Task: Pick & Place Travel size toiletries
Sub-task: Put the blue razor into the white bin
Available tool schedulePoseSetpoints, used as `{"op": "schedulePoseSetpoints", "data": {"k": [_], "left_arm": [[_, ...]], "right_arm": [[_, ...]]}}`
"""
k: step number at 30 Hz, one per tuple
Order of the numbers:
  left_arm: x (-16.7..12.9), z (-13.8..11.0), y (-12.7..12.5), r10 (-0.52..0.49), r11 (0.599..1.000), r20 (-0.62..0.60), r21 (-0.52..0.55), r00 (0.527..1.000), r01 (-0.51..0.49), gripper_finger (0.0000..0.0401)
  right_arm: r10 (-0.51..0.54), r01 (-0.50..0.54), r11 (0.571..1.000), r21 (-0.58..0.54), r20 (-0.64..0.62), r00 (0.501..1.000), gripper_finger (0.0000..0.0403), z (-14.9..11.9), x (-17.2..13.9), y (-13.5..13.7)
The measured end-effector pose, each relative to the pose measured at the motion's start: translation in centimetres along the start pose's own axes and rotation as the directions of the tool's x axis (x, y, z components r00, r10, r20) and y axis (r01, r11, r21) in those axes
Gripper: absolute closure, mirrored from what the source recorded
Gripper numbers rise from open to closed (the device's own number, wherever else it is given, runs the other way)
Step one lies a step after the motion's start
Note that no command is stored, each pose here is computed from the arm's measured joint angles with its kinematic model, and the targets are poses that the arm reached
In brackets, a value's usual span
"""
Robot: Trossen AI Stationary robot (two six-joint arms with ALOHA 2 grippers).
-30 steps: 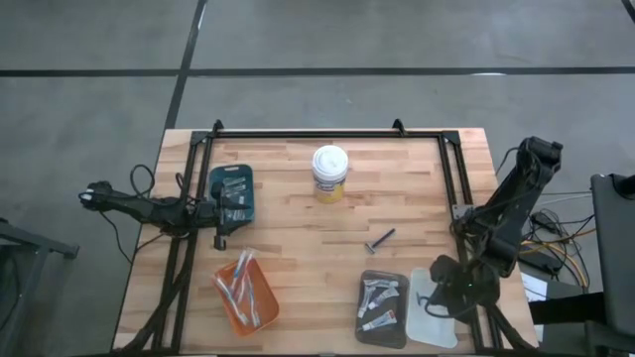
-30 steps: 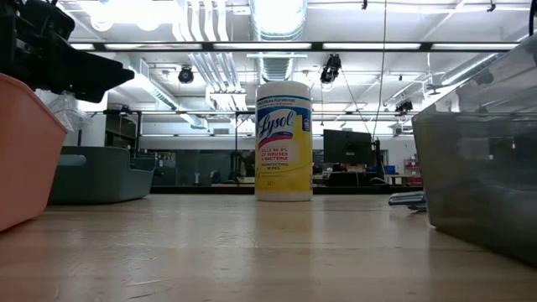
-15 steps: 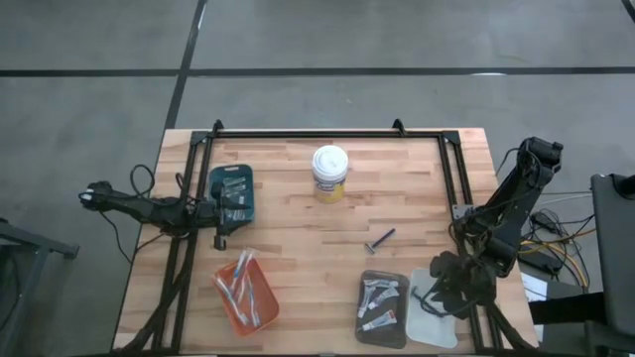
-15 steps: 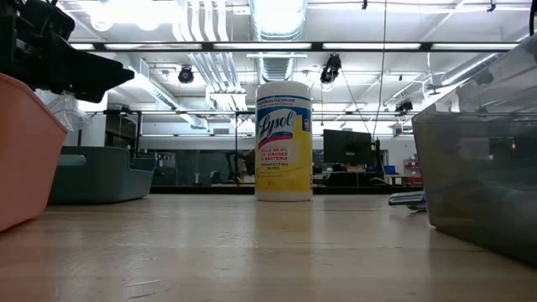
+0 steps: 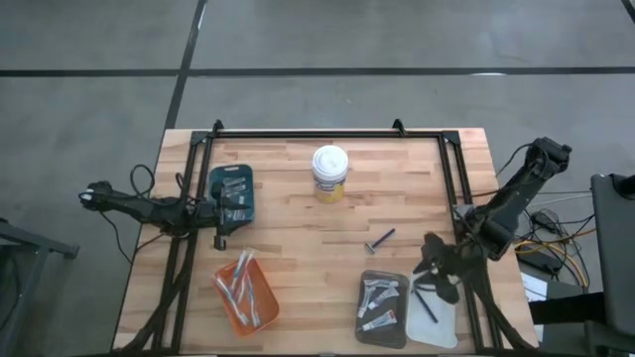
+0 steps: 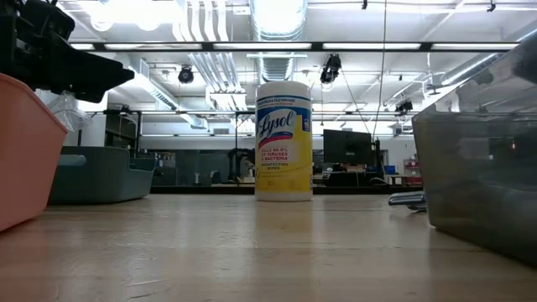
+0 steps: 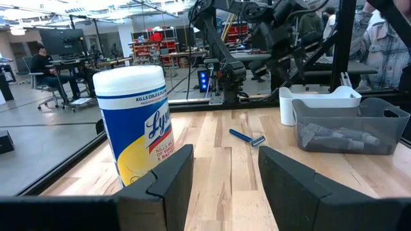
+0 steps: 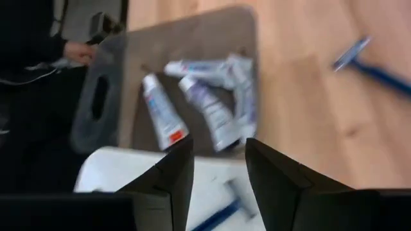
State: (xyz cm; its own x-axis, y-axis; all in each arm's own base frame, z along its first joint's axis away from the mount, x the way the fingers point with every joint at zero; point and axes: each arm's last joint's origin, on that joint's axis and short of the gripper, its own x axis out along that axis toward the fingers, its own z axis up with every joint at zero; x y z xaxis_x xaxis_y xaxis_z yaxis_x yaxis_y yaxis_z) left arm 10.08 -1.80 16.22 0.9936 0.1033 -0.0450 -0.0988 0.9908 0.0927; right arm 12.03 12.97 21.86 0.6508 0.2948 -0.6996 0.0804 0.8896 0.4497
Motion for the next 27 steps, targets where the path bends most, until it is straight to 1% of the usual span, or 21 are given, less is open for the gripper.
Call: {"op": "schedulePoseSetpoints", "data": {"k": [5,10,16,18,21,24,27], "left_arm": [[0.0,0.0,0.0,0.000,1.000,0.000,0.000,1.000,0.000,0.0220],[0.0,0.0,0.0,-0.001,1.000,0.000,0.000,1.000,0.001,0.0220],[0.0,0.0,0.0,-0.001,1.000,0.000,0.000,1.000,0.001,0.0220],[0.0,0.0,0.0,-0.001,1.000,0.000,0.000,1.000,0.001,0.0219],[0.0,0.0,0.0,-0.001,1.000,0.000,0.000,1.000,0.001,0.0219],[0.0,0.0,0.0,-0.001,1.000,0.000,0.000,1.000,0.001,0.0220],[0.0,0.0,0.0,0.000,1.000,0.000,0.000,1.000,0.000,0.0219]], "right_arm": [[-0.072,0.074,0.996,-0.042,0.051,0.996,0.0271,1.7,0.5,-1.3],[-0.134,0.139,0.987,-0.076,0.071,0.988,0.0261,3.2,1.0,-2.7],[-0.218,0.230,0.964,-0.137,0.098,0.971,0.0249,5.0,1.5,-4.1],[-0.251,0.264,0.949,-0.170,0.097,0.963,0.0246,5.4,1.8,-4.7],[-0.293,0.305,0.918,-0.254,0.086,0.952,0.0245,5.8,2.3,-5.4],[-0.328,0.331,0.877,-0.350,0.068,0.942,0.0249,6.0,2.9,-5.9],[-0.359,0.347,0.847,-0.404,0.048,0.932,0.0254,6.2,3.4,-6.5]]}}
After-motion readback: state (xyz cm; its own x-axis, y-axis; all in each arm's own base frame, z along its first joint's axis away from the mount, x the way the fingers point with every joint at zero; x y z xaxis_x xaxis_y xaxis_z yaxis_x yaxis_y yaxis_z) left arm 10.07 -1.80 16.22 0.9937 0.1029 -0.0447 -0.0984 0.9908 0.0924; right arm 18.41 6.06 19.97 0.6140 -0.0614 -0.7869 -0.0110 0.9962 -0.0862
